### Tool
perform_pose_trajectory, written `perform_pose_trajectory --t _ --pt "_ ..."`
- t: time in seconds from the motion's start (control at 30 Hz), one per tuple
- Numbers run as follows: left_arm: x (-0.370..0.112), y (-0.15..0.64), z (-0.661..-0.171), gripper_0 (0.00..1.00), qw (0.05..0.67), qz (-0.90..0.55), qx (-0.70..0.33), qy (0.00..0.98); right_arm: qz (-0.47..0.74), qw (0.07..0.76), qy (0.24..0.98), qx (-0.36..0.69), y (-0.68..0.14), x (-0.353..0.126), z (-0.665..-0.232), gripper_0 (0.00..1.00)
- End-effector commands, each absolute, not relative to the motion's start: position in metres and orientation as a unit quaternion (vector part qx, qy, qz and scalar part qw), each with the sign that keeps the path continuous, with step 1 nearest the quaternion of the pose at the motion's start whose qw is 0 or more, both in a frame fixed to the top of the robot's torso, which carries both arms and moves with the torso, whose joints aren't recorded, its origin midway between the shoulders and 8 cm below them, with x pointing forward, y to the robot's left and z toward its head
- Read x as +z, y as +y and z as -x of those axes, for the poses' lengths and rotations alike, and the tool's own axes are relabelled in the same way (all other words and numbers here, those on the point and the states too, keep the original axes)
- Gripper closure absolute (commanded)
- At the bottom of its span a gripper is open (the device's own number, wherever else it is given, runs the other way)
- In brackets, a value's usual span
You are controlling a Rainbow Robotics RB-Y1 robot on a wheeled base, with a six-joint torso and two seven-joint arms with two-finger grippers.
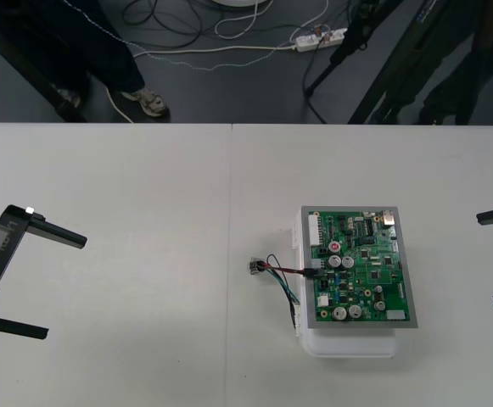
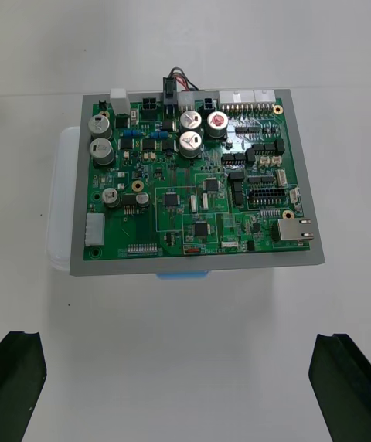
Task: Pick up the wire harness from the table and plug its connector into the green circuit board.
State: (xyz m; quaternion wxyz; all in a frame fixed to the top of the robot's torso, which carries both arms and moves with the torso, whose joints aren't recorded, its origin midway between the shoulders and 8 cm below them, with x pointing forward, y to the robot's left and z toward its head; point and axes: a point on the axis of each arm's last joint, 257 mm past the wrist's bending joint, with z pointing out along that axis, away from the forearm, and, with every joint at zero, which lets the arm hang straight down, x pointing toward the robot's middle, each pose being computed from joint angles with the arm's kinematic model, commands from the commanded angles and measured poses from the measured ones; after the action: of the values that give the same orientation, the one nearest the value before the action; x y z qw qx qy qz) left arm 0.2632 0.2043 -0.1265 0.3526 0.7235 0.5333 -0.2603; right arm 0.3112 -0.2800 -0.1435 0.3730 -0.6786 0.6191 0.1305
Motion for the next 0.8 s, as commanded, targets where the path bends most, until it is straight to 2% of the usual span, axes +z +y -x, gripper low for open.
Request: perform_pose_trajectory --t 0.03,0.8 --pt "-0.119 0.201 -0.27 0.0 0.36 -0.701 -0.257 0.559 0.681 0.368 0.616 0.149 -0.27 -0.149 -0.3 0.0" --pt "-0.119 0.201 -0.27 0.0 0.36 -0.701 -0.257 0.559 0.661 0.426 0.582 0.208 -0.243 -0.138 -0.29 0.0"
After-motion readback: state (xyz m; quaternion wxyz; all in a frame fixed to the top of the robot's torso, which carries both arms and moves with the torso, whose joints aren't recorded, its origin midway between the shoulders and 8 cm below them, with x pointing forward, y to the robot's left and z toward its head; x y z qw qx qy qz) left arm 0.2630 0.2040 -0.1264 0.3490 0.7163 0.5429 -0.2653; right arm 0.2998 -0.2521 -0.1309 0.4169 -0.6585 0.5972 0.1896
